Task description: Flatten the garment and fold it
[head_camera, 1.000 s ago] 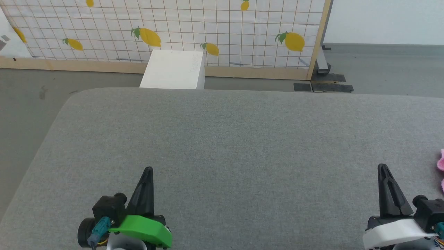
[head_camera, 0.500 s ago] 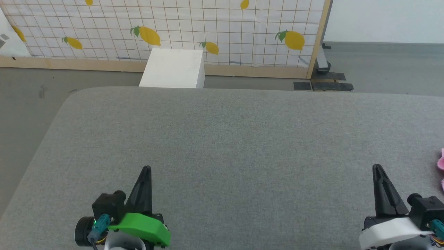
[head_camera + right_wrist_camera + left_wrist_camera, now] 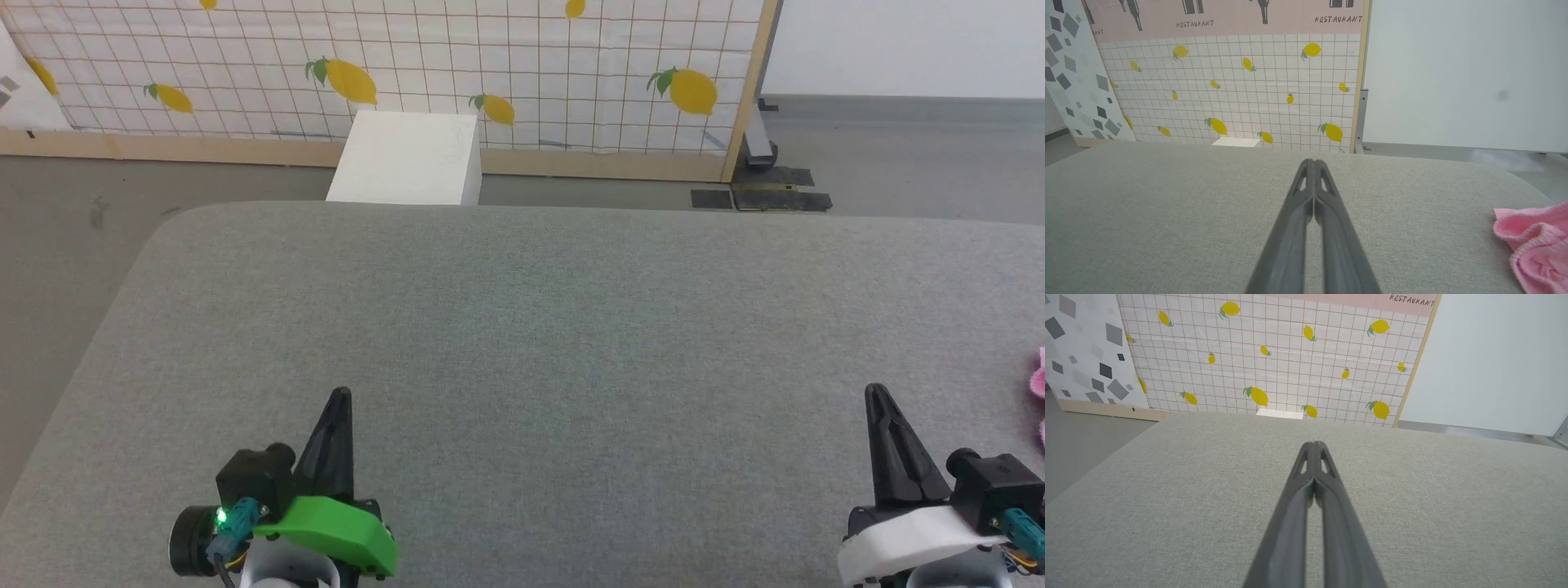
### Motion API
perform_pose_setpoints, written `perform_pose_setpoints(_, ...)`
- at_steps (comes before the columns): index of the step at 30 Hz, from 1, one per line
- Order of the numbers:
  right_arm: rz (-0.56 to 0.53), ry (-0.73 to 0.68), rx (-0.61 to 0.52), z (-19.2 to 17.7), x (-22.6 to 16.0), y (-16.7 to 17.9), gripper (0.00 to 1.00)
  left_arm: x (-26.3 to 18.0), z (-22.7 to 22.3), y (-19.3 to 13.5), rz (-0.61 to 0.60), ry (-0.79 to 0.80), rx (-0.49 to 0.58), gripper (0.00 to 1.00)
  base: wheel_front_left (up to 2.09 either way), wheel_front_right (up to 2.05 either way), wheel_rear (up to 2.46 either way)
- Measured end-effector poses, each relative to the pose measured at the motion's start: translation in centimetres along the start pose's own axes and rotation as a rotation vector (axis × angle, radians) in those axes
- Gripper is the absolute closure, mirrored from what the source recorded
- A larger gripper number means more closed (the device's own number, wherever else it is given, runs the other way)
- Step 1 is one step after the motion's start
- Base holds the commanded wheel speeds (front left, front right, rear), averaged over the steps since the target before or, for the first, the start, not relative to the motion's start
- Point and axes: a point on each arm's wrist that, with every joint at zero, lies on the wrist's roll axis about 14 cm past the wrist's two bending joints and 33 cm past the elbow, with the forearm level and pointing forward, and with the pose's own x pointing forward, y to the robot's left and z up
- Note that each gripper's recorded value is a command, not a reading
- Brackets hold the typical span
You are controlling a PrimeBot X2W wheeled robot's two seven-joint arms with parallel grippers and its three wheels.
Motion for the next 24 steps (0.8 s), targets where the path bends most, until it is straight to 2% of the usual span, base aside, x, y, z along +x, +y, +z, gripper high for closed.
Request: perform_pose_setpoints(24,0.031,0.029,-0.008,-0.12,0.47,1.01,1.0,0.24,0.05,0.57,0.019,0.027,0.046,1.0,0.0,0.0,0.0)
